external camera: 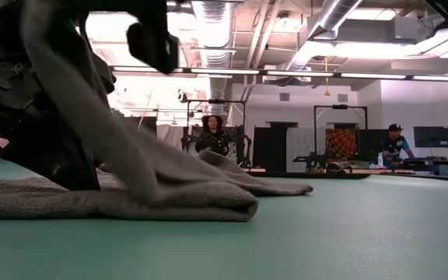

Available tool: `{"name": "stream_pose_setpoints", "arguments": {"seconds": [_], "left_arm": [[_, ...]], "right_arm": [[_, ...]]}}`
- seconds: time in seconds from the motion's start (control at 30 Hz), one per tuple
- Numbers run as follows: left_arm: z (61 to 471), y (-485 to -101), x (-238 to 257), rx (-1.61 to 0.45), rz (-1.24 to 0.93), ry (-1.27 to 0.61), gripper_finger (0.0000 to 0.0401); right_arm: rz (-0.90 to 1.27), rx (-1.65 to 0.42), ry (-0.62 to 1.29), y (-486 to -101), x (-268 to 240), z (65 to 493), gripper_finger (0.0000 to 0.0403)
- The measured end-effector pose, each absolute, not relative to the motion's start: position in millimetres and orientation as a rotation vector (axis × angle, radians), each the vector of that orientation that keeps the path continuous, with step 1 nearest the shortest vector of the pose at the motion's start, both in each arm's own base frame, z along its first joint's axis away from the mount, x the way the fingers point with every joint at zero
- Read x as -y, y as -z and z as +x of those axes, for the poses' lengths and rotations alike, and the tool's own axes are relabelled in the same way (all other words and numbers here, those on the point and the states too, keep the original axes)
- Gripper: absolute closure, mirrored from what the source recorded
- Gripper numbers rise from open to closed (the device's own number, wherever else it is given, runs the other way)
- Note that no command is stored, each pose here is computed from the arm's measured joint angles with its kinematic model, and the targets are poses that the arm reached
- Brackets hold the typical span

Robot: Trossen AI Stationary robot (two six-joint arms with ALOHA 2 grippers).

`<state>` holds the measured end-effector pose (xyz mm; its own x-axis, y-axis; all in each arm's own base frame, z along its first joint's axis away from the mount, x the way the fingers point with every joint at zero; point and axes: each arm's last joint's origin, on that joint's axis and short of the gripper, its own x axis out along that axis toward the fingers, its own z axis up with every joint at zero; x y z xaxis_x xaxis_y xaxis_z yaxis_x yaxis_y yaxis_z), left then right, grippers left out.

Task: Roll towel
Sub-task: Fold the microfiber towel

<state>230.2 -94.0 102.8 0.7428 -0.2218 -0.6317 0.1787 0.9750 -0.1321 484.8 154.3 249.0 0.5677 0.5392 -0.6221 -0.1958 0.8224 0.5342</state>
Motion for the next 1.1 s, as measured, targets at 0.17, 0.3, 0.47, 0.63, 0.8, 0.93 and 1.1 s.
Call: {"name": "stream_pose_setpoints", "arguments": {"seconds": [0.17, 0.3, 0.47, 0.63, 0.8, 0.93, 1.1], "left_arm": [[230.0, -102.6, 94.1, -0.705, -0.075, 0.223, 0.0401], [229.8, -102.4, 94.1, -0.709, -0.075, 0.223, 0.0401], [228.7, -102.9, 94.5, -0.726, -0.109, 0.248, 0.0401], [224.6, -109.1, 93.9, -0.746, -0.127, 0.264, 0.0401], [223.6, -110.2, 93.0, -0.748, -0.108, 0.254, 0.0401], [223.5, -107.9, 92.8, -0.758, -0.094, 0.244, 0.0401], [222.1, -107.9, 91.6, -0.771, -0.083, 0.225, 0.0401]], "right_arm": [[0.394, -0.884, -0.404, -248.6, -150.3, 482.8, 0.0387], [0.385, -0.887, -0.400, -247.0, -148.3, 483.4, 0.0387], [0.372, -0.907, -0.394, -236.6, -147.5, 481.7, 0.0387], [0.371, -0.925, -0.390, -221.8, -147.4, 480.1, 0.0387], [0.380, -0.850, -0.420, -220.2, -146.9, 484.9, 0.0387], [0.388, -0.785, -0.449, -225.4, -146.6, 489.2, 0.0387], [0.388, -0.758, -0.457, -227.5, -147.2, 490.7, 0.0382]]}}
